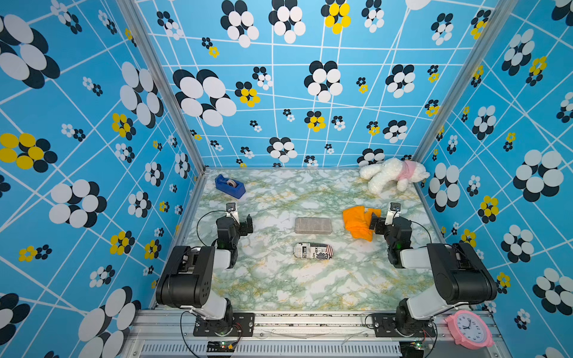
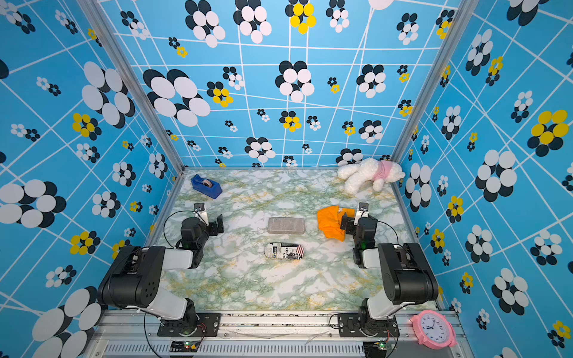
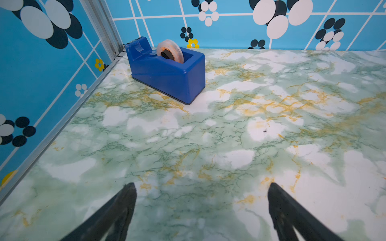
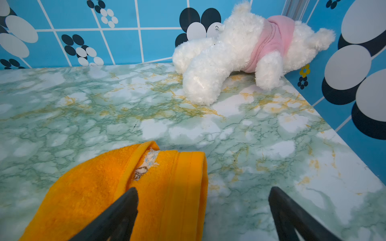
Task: Wipe the eyeglass case
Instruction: Pick up the eyeglass case from the center of the board.
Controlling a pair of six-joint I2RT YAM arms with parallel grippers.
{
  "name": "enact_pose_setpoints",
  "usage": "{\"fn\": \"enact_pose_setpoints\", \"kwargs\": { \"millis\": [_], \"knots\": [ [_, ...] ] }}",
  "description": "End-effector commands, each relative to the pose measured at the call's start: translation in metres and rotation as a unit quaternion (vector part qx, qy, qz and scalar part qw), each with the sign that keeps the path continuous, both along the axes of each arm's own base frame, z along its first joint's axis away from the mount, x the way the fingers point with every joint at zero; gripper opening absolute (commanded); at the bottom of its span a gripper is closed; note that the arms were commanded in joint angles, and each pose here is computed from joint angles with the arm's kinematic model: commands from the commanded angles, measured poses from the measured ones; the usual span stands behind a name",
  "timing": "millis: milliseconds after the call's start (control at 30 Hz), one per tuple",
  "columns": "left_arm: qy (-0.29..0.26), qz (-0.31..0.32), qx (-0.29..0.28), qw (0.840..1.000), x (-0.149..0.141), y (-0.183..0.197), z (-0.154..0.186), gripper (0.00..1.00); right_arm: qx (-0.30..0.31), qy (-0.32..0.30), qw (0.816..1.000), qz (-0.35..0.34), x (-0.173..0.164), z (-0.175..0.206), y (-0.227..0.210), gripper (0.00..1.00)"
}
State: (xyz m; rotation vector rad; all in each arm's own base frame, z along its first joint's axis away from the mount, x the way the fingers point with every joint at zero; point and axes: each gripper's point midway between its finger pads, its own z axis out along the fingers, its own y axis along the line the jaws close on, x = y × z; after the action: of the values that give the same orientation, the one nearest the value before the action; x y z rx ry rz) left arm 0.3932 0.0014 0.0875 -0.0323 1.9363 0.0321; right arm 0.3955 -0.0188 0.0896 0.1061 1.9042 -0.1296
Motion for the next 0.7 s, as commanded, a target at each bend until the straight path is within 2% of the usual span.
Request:
{"fn": "enact_pose_setpoints", "kwargs": {
  "millis": [0,667],
  "knots": [
    [-0.009,-0.011,0.000,1.000,0.0051,-0.0049,0.0077,0.99,0.002,-0.006,1.000,-0.001,0.0012,0.0050,-0.0011,1.00],
    [-0.009,-0.011,-0.001,1.000,0.0052,-0.0050,0.0078,0.99,0.005,-0.007,1.000,0.000,0.0014,0.0053,-0.0004,1.00]
  ]
}}
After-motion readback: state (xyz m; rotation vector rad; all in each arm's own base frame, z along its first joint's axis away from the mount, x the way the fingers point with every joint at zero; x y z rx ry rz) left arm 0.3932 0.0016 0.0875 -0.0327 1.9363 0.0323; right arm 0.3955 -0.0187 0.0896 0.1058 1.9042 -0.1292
